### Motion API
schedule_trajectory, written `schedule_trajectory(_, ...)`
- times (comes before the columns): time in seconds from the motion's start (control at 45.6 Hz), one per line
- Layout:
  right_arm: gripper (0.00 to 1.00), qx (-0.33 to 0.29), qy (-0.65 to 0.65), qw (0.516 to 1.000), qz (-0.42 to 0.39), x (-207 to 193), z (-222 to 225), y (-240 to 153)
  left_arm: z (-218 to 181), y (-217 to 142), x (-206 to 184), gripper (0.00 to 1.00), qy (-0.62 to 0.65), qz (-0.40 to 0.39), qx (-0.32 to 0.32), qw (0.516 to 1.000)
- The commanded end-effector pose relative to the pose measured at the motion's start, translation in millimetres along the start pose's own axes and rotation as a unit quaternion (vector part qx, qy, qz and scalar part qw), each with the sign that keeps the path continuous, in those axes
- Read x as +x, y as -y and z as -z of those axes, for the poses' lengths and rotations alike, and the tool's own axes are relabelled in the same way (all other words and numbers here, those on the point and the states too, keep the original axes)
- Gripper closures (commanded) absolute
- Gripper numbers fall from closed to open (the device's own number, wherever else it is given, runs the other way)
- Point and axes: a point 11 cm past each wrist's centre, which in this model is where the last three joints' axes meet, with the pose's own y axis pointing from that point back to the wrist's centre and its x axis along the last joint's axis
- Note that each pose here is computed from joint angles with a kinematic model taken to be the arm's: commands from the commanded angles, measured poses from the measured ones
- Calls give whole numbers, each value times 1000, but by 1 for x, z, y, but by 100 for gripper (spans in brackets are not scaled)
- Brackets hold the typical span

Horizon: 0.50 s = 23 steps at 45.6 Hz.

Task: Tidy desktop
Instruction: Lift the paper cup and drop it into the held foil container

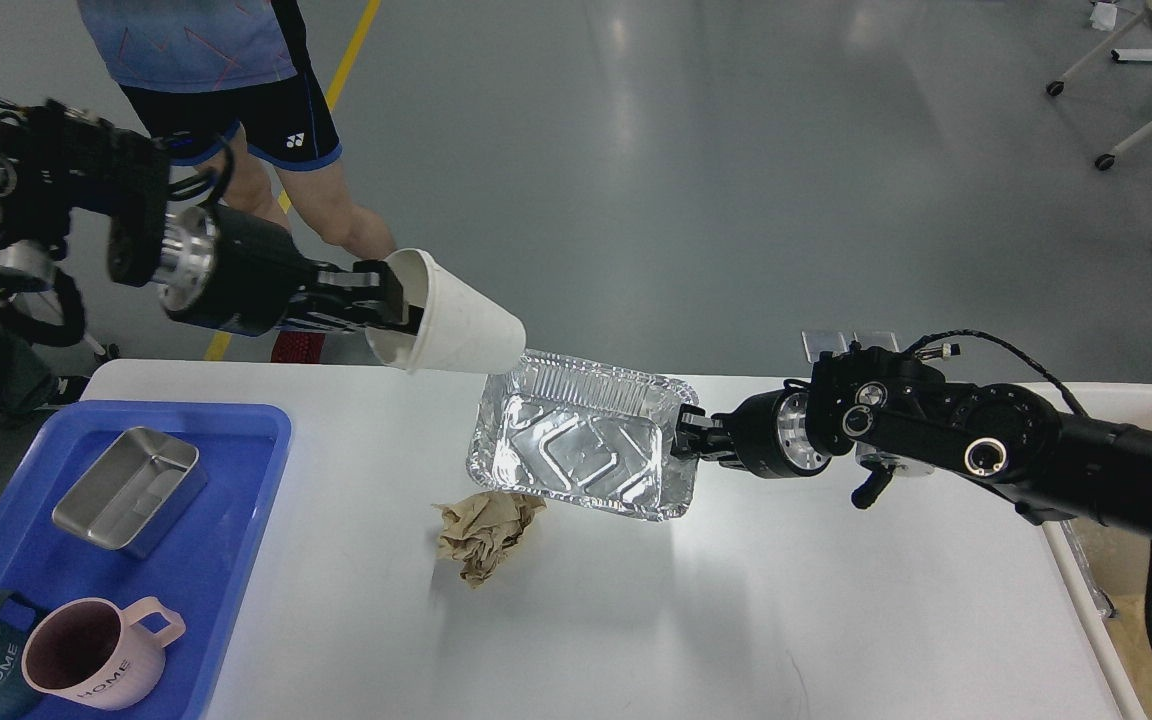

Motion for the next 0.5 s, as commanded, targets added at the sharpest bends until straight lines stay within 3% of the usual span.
schedule_trajectory(0.0,100,1,0,1000,0,0,1,0,-16,42,1,97,3,18,-5,1000)
schedule_trajectory(0.263,100,2,-2,1000,1,-1,3,1,-29,99,-27,97,11,41,-8,999)
schedule_trajectory(0.482,100,6,3,1000,0,0,3,1,-3,118,-39,97,-17,45,18,999)
